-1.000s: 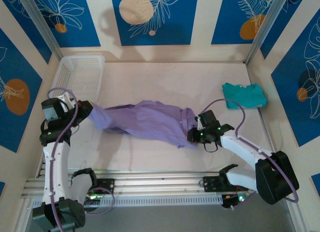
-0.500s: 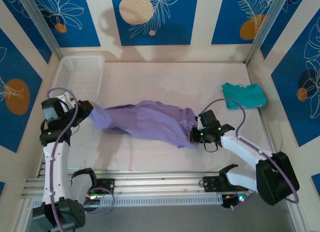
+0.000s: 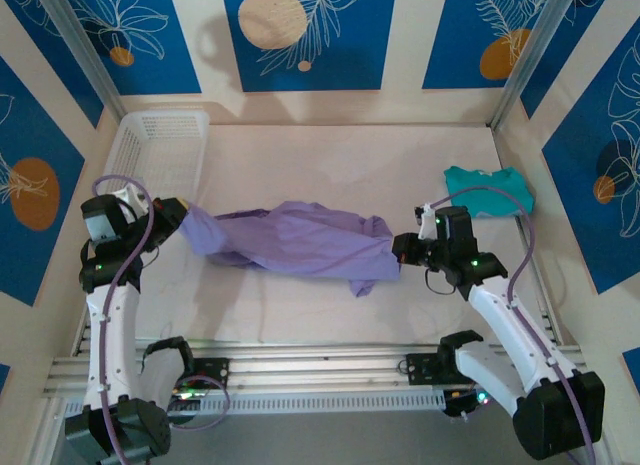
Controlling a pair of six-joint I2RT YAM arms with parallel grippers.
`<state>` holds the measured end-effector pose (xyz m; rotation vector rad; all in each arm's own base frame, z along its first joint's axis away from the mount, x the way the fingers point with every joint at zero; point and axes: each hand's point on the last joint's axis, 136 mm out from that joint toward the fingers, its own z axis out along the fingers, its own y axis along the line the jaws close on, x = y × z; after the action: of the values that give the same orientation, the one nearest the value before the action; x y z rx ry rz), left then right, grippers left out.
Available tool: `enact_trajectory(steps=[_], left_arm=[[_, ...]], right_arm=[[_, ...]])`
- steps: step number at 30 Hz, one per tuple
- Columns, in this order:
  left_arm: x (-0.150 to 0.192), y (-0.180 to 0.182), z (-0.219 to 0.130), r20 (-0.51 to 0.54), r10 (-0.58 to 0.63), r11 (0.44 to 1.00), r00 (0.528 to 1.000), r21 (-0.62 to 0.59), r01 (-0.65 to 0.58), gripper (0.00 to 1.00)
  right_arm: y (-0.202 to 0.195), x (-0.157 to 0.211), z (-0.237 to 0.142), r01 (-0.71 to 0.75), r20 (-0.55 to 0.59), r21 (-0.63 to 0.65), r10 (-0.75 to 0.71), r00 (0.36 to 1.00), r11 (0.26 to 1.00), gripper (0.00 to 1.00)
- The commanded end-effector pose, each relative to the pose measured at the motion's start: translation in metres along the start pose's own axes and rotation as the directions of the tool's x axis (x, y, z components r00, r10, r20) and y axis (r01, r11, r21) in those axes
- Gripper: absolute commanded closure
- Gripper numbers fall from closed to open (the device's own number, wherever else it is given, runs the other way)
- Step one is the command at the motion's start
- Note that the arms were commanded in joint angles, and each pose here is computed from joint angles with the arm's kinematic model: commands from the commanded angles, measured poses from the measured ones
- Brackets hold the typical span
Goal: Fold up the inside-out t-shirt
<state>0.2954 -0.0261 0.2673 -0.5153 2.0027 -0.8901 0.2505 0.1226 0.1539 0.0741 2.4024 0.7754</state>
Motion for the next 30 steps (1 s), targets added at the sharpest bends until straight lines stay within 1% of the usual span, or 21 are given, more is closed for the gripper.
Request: enact_trajectory(steps=[1, 4, 7, 10, 18, 20, 24, 27, 30], left_arm=[[-0.011, -0.016, -0.007, 0.034, 0.036, 0.999, 0.999, 0.027, -0.037, 1.0], [-0.014, -0.014, -0.007, 0.045, 0.044, 0.999, 0.998, 0.012, -0.045, 1.0], [-0.014, -0.012, -0.006, 0.05, 0.046, 0.999, 0.998, 0.003, -0.047, 1.0], [-0.014, -0.009, -0.003, 0.051, 0.044, 0.999, 0.998, 0.004, -0.044, 1.0], [-0.013, -0.005, 0.003, 0.044, 0.03, 0.999, 0.999, 0.012, -0.031, 1.0], [-0.014, -0.005, 0.003, 0.045, 0.031, 0.999, 0.998, 0.012, -0.032, 1.0], [-0.013, -0.005, 0.004, 0.039, 0.034, 0.999, 0.999, 0.012, -0.035, 1.0], [-0.012, -0.004, 0.005, 0.038, 0.035, 0.999, 0.999, 0.012, -0.036, 1.0], [-0.012, -0.003, 0.006, 0.034, 0.031, 0.999, 0.999, 0.014, -0.032, 1.0]], right_arm=[[0.011, 0.001, -0.006, -0.003, -0.017, -0.084, 0.002, 1.0, 0.996, 1.0], [0.009, -0.002, -0.008, -0.026, -0.011, -0.096, 0.025, 1.0, 0.995, 1.0], [0.001, 0.002, -0.001, -0.051, -0.036, -0.066, 0.049, 0.998, 0.996, 1.0], [-0.005, 0.006, 0.013, -0.078, -0.089, -0.047, 0.073, 0.993, 0.996, 1.0], [-0.027, -0.006, 0.059, -0.106, -0.167, 0.018, 0.107, 0.98, 0.994, 1.0], [-0.032, -0.004, 0.064, -0.111, -0.186, 0.04, 0.117, 0.975, 0.993, 0.96], [-0.043, 0.007, 0.065, -0.132, -0.212, 0.094, 0.149, 0.966, 0.987, 0.85], [-0.05, 0.017, 0.06, -0.147, -0.217, 0.134, 0.174, 0.961, 0.98, 0.8], [-0.05, 0.021, 0.056, -0.152, -0.209, 0.143, 0.18, 0.961, 0.978, 0.77]])
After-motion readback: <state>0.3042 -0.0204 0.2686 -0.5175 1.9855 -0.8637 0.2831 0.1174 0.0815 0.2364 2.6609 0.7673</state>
